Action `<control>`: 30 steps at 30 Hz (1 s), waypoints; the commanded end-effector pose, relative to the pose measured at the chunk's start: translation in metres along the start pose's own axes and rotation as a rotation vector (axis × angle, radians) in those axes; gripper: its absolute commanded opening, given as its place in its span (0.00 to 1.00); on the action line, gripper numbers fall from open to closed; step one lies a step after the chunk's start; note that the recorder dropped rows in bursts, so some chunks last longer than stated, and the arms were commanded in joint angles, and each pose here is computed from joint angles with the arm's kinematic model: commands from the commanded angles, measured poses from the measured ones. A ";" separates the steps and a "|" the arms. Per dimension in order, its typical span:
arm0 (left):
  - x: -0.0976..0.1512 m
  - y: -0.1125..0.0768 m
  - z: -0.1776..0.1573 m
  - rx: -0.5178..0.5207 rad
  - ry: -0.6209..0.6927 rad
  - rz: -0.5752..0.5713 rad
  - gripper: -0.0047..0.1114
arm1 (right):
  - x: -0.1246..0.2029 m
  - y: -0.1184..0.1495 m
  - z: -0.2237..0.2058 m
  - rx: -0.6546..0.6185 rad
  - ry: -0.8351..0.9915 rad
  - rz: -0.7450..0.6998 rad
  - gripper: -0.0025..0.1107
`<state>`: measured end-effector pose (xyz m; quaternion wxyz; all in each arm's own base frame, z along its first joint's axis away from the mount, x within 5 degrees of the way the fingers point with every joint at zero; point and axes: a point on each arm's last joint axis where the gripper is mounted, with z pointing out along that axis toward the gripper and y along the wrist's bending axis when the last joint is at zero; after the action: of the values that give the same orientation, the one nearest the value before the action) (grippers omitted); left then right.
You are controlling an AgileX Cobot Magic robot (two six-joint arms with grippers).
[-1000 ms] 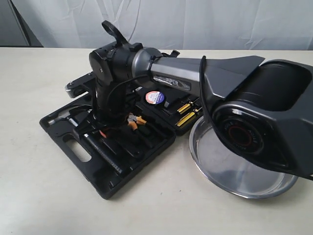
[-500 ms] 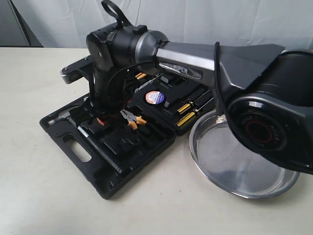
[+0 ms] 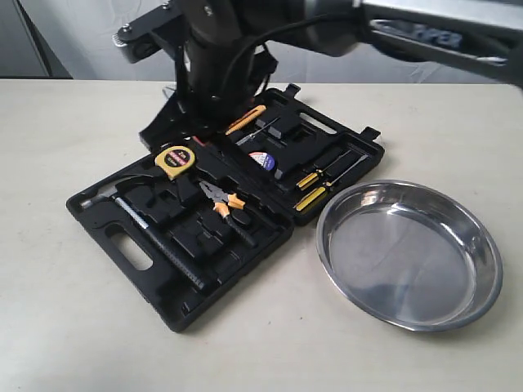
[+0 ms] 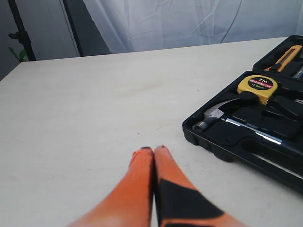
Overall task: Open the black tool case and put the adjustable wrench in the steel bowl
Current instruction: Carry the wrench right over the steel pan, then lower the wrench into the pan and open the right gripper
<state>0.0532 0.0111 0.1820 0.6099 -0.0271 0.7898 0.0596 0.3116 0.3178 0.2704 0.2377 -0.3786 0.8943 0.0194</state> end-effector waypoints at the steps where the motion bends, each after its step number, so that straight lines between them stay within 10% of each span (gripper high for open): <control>1: -0.002 0.000 -0.001 0.000 -0.015 -0.005 0.04 | 0.039 -0.023 -0.019 0.018 -0.040 0.078 0.01; 15: -0.002 0.000 -0.001 0.000 -0.015 -0.005 0.04 | 0.189 -0.098 -0.008 0.064 0.064 0.410 0.01; 30: -0.002 0.000 -0.001 0.000 -0.015 -0.005 0.04 | 0.213 -0.113 0.027 0.075 0.154 0.464 0.05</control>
<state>0.0532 0.0111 0.1820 0.6099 -0.0271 0.7898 0.0596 0.2705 0.1013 0.1694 0.1659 -0.1539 0.9740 0.0104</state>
